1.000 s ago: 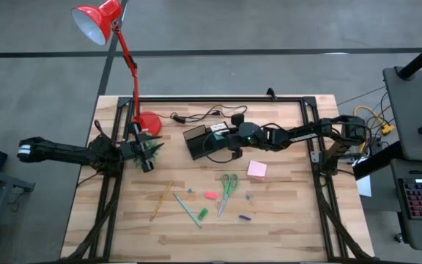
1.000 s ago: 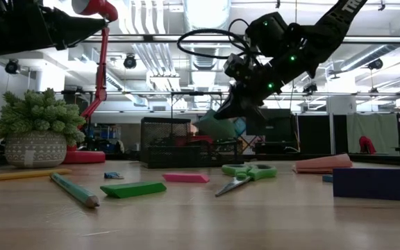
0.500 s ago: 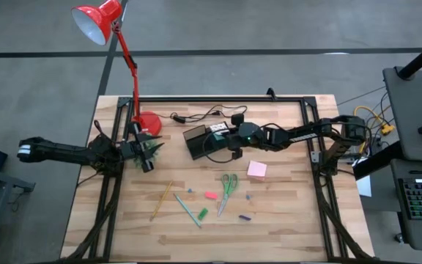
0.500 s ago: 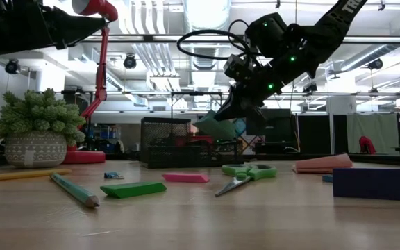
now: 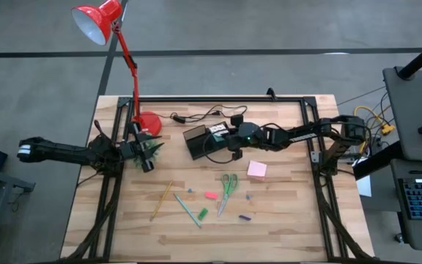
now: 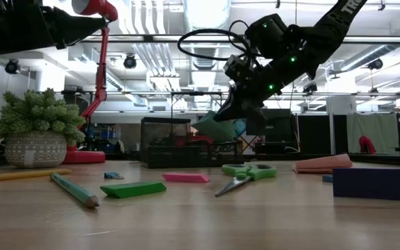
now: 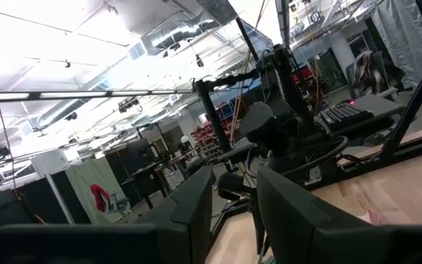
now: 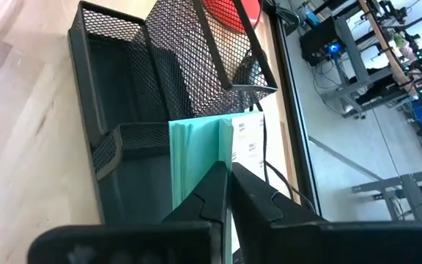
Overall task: Pick and place office supplies into organizer
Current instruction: Put the blue sticky note into the black desk organizer
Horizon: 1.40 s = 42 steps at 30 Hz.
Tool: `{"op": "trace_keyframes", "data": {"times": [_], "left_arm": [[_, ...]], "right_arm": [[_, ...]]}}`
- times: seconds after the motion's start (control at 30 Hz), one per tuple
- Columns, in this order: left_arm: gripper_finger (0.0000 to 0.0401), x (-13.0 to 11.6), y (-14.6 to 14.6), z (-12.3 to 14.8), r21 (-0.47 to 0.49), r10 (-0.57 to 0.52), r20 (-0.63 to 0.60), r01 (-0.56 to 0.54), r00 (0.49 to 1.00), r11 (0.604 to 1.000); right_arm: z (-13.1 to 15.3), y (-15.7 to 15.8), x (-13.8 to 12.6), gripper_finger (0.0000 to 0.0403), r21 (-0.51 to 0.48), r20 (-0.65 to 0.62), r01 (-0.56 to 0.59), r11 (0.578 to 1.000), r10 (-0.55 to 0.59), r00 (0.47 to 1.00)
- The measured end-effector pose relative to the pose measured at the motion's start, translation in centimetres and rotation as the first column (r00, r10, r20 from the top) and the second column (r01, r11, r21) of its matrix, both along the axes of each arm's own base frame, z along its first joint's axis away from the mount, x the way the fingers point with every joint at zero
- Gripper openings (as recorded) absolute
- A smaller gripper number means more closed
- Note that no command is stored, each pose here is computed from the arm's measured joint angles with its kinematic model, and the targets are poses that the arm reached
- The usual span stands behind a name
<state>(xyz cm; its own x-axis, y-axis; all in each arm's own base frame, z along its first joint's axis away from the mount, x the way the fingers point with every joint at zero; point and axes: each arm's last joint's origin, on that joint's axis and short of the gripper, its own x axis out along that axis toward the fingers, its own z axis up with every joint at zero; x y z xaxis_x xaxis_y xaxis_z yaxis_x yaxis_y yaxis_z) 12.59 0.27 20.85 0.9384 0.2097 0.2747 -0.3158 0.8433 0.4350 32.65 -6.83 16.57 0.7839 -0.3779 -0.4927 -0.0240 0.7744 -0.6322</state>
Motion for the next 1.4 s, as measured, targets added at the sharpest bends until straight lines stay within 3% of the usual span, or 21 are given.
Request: {"op": "trace_keyframes", "data": {"times": [0.23,0.7,1.4], "left_arm": [[0.0096,0.0,0.0,0.0,0.000,0.000,-0.002,0.000,1.000,1.000],[0.0096,0.0,0.0,0.0,0.000,0.000,-0.001,0.000,1.000,1.000],[0.0096,0.0,0.0,-0.1,-0.001,0.000,-0.004,0.000,1.000,1.000]], "right_arm": [[-1.8,-0.6,0.3,0.0008,-0.028,-0.057,-0.007,1.000,0.006,0.998],[-2.8,-0.7,0.7,0.0008,-0.036,-0.077,-0.020,0.999,0.017,0.997],[-4.0,-1.4,3.8,0.0008,-0.003,-0.222,-0.006,1.000,0.005,0.975]]}}
